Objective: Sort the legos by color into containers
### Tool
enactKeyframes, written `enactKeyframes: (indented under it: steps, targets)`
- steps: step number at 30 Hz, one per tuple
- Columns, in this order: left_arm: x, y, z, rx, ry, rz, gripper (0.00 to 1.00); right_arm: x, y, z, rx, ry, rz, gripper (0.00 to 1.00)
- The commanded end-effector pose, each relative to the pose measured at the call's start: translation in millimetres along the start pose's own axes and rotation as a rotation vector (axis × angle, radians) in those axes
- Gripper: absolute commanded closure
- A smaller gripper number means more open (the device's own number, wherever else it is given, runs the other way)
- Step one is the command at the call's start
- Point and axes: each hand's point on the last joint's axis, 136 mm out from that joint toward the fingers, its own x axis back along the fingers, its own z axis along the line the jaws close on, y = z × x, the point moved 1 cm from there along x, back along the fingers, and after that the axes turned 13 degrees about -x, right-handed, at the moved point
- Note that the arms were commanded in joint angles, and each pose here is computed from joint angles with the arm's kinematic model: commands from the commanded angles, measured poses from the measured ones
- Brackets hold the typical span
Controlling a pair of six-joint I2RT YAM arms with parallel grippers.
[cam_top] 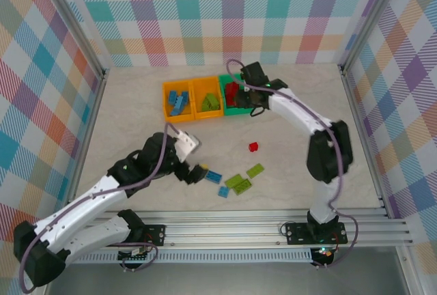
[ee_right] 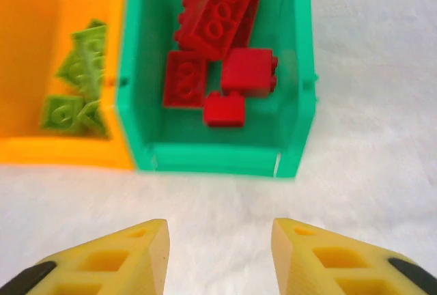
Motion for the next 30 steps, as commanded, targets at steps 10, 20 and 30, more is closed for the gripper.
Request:
enactKeyframes:
  steps: [10, 20, 30]
  targets:
    - [-18.7, -69.1, -1.4, 1.453, 0.349, 0.282, 0.22, 163.0, -126.9, 7.4, 0.045, 0.474, 0.170, 0.22]
    - [-73.8, -75.8, -51.8, 1.549, 0.290, 0.511, 0.20, 168.9, -186.8, 13.7, 0.038, 0.569, 0.406, 0.03]
    - [-119.4, -90.0, -64.7, 1.531, 0.293, 0.598, 0.24, 158.0, -186.3, 6.1, 0.039, 0.508, 0.393, 0.00]
